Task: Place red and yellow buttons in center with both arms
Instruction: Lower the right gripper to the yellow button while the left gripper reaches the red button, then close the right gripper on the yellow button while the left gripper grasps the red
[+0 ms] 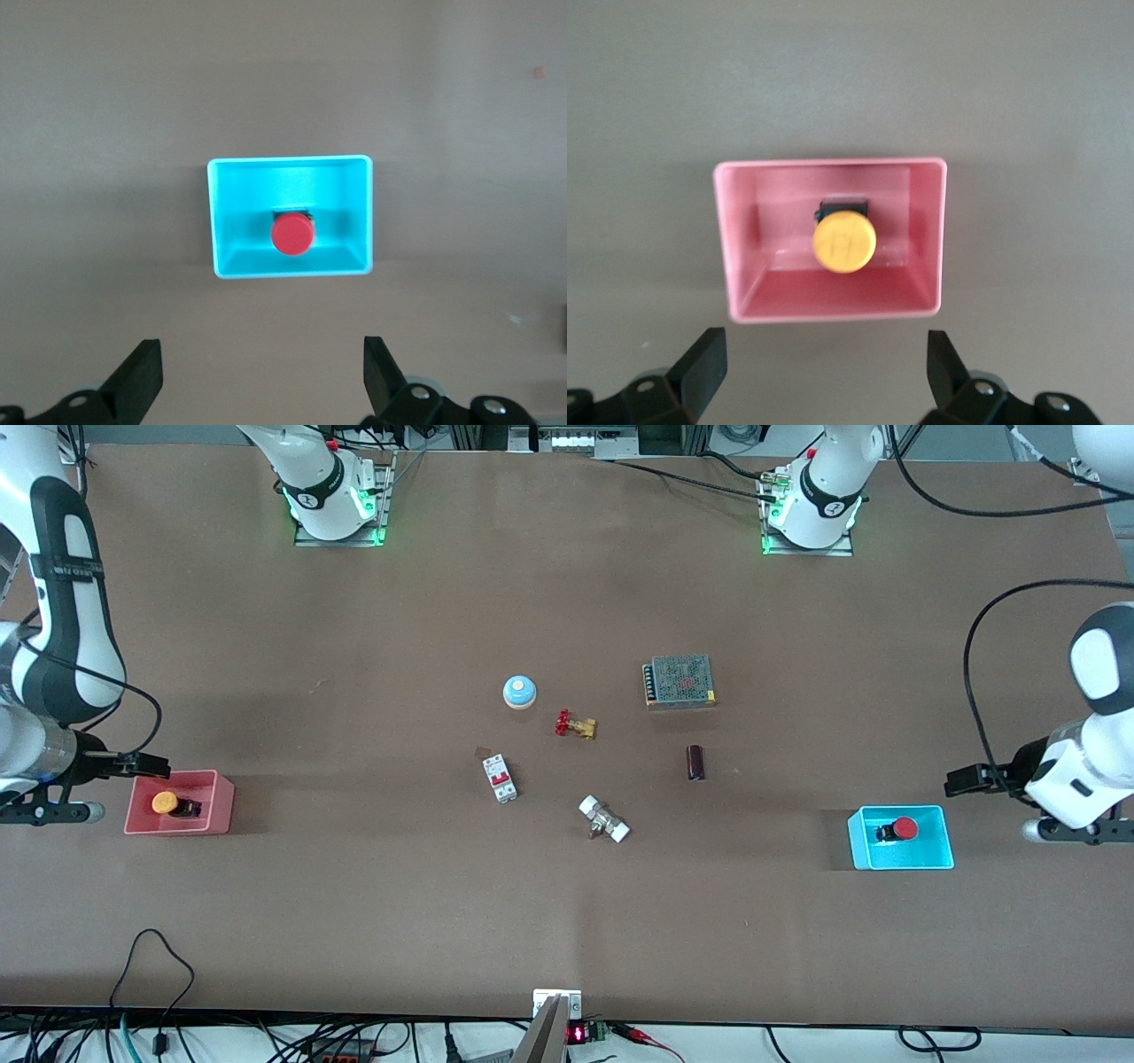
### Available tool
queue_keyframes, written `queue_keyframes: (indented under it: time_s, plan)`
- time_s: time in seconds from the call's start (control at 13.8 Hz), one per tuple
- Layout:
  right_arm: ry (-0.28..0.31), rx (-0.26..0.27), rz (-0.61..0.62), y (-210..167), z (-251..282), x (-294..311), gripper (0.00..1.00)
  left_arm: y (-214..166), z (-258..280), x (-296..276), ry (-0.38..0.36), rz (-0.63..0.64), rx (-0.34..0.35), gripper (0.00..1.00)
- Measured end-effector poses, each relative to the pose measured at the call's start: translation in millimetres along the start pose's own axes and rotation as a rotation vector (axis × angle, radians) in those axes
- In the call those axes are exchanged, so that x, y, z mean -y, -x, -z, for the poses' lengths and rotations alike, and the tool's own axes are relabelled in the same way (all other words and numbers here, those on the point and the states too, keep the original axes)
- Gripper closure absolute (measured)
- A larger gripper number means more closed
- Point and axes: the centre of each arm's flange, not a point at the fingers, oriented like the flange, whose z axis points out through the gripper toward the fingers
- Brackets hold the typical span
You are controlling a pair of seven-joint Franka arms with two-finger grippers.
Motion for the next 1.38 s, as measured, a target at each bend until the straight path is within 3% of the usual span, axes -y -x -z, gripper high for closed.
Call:
queue_keyframes:
  time_s: [0.58,1.16,1.38]
  plan:
    - [0.002,-0.006,0.053,-13,-62,-3,0.00,-20,-100,-6,-0.001,-0.030,0.018,0.00]
    - [0.006,-0.017,0.066,-17,-77,-4,0.00,-28,-135,-21,0.011,-0.050,-0.010,0.01]
    - [0.008,-0.025,0.067,-18,-81,-4,0.00,-28,-146,-22,0.014,-0.051,-0.012,0.10]
